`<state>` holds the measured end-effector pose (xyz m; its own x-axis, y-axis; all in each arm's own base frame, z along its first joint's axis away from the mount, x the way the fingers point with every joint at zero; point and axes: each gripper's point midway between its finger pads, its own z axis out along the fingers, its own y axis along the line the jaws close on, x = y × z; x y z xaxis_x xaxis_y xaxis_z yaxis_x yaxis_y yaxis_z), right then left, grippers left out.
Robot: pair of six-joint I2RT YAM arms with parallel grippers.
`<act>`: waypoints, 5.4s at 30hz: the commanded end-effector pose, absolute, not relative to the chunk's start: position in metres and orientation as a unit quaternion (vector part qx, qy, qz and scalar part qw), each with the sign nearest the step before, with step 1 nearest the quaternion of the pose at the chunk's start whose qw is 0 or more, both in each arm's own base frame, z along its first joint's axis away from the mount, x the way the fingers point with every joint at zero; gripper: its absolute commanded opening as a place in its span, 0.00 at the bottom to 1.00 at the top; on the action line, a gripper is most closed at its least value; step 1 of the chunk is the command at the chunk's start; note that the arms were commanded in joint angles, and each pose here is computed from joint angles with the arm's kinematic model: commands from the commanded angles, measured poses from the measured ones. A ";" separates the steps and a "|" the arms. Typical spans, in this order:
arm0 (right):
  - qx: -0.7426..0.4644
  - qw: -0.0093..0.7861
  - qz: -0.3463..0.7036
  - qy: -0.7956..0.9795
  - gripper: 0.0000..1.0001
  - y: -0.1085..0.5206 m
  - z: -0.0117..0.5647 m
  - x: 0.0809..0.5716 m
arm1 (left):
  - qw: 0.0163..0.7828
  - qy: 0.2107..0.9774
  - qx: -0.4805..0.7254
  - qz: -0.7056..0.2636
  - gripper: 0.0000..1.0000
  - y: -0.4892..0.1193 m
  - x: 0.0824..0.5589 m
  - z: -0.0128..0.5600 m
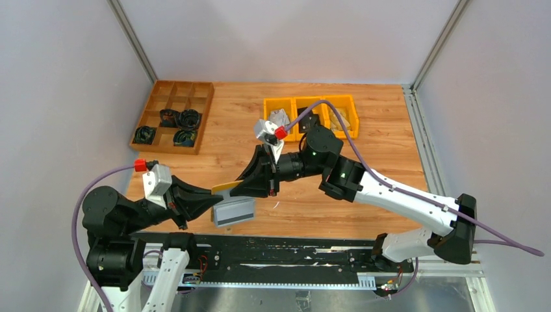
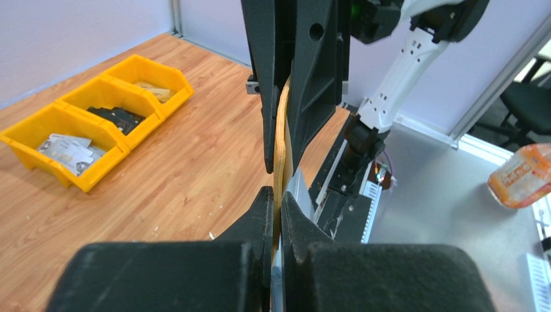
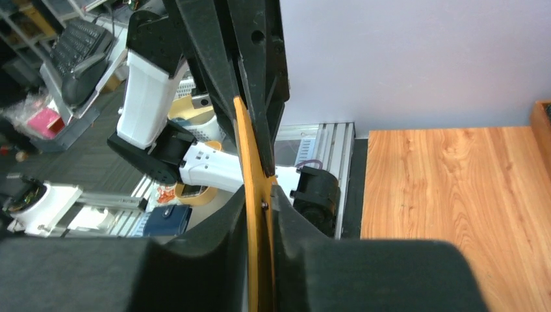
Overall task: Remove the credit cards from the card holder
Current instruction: Remove the credit card from the card holder.
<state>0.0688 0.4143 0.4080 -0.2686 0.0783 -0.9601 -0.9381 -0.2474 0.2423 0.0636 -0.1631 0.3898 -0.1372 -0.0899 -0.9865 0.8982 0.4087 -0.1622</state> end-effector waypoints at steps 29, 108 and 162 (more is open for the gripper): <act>-0.551 0.426 0.544 0.468 0.00 0.413 0.417 0.094 | 0.543 0.656 0.336 -0.401 1.00 -0.156 0.067 0.358; -0.293 0.440 0.578 0.621 0.53 0.371 0.415 0.190 | 0.470 0.765 0.156 -0.411 0.01 -0.143 0.139 0.322; -0.300 0.157 0.799 0.497 0.28 0.407 0.365 0.115 | 0.397 0.707 0.241 -0.533 0.09 -0.170 0.095 0.362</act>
<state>0.1287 0.4131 0.3670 -0.7784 -0.0264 -0.6272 -0.5598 -0.4228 0.7127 0.1047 -0.1663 0.3398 -0.6371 -0.0995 -0.7643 0.6861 0.3786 -0.6212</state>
